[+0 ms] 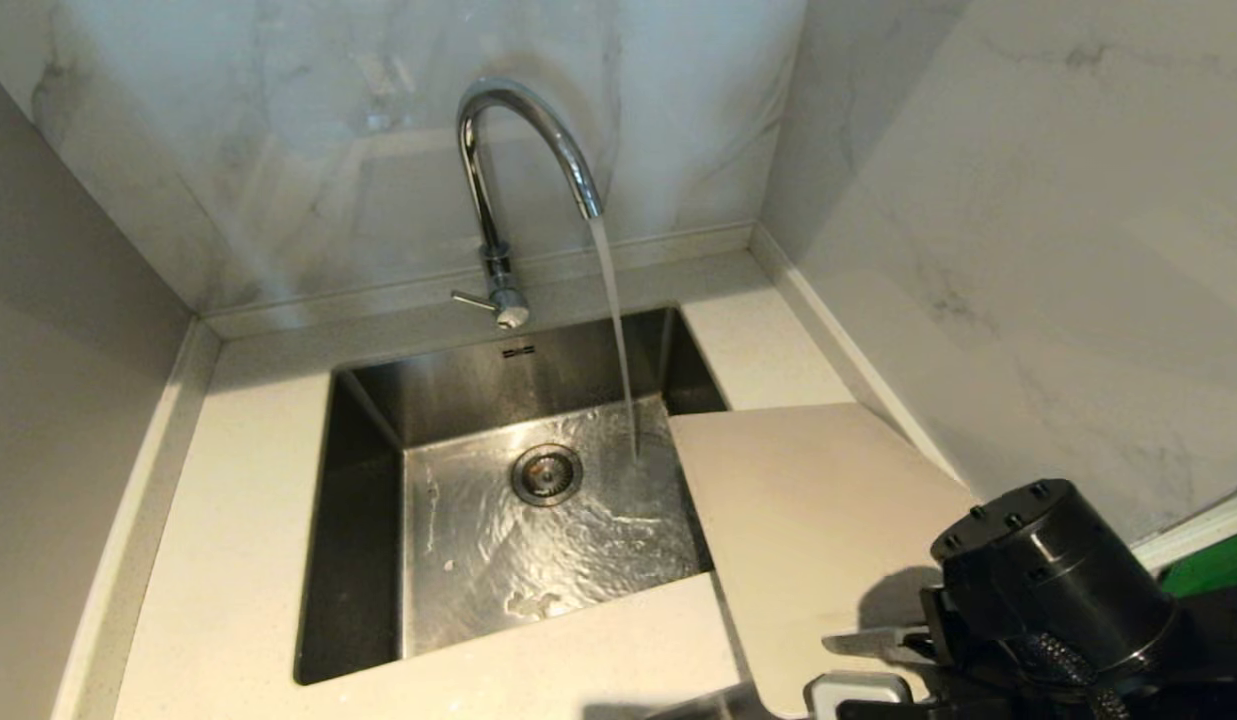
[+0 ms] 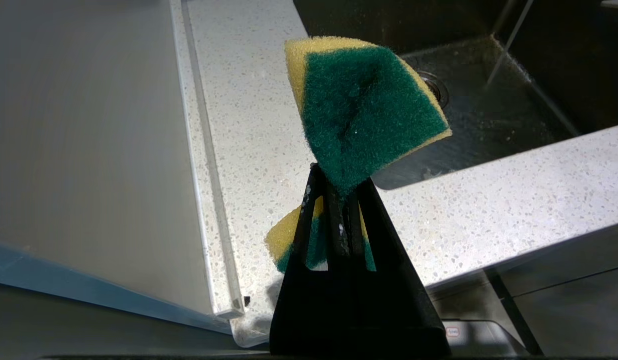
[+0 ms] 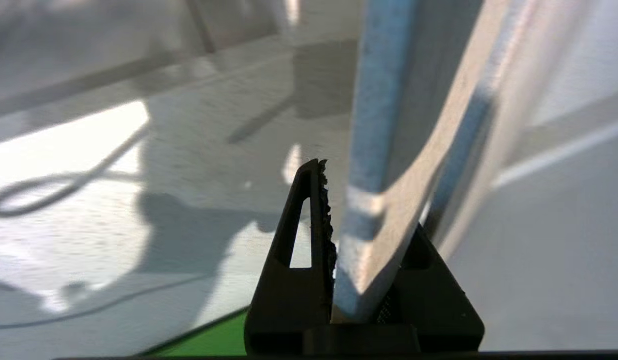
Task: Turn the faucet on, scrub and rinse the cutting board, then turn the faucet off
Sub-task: Pick up the cutting board
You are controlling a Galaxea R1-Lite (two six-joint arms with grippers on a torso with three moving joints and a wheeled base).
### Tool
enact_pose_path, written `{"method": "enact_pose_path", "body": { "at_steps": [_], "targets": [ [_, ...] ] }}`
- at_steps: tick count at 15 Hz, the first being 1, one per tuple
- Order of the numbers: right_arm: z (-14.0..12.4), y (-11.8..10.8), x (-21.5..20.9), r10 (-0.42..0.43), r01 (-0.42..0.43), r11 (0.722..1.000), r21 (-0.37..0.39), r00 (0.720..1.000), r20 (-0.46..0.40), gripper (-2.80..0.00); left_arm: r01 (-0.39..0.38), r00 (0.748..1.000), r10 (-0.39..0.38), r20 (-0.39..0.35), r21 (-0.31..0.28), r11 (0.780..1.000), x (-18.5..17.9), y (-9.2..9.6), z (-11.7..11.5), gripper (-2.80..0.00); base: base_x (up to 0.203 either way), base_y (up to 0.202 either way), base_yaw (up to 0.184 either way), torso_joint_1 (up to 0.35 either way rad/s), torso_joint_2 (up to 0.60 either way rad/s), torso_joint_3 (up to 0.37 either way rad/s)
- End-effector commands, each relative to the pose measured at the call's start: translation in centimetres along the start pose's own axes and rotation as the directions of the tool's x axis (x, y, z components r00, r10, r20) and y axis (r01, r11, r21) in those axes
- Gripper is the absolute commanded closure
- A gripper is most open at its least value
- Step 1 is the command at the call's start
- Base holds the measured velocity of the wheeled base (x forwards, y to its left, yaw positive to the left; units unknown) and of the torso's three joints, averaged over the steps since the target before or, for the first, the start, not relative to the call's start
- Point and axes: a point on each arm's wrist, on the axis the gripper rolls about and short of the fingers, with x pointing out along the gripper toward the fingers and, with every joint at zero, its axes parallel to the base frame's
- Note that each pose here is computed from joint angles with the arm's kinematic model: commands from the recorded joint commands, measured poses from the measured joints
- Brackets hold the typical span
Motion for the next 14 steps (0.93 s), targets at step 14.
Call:
{"method": "enact_pose_path", "body": {
  "at_steps": [14],
  "targets": [
    [-3.5, -1.2, -8.3, -0.356, 0.376, 0.913, -0.159, 0.924, 0.137, 0.0, -0.001, 1.0, 0.001, -0.001, 0.0, 1.0, 0.0, 0.0, 0.0, 0.0, 0.0, 0.0, 0.0, 0.0, 0.0, 0.0]
  ]
}}
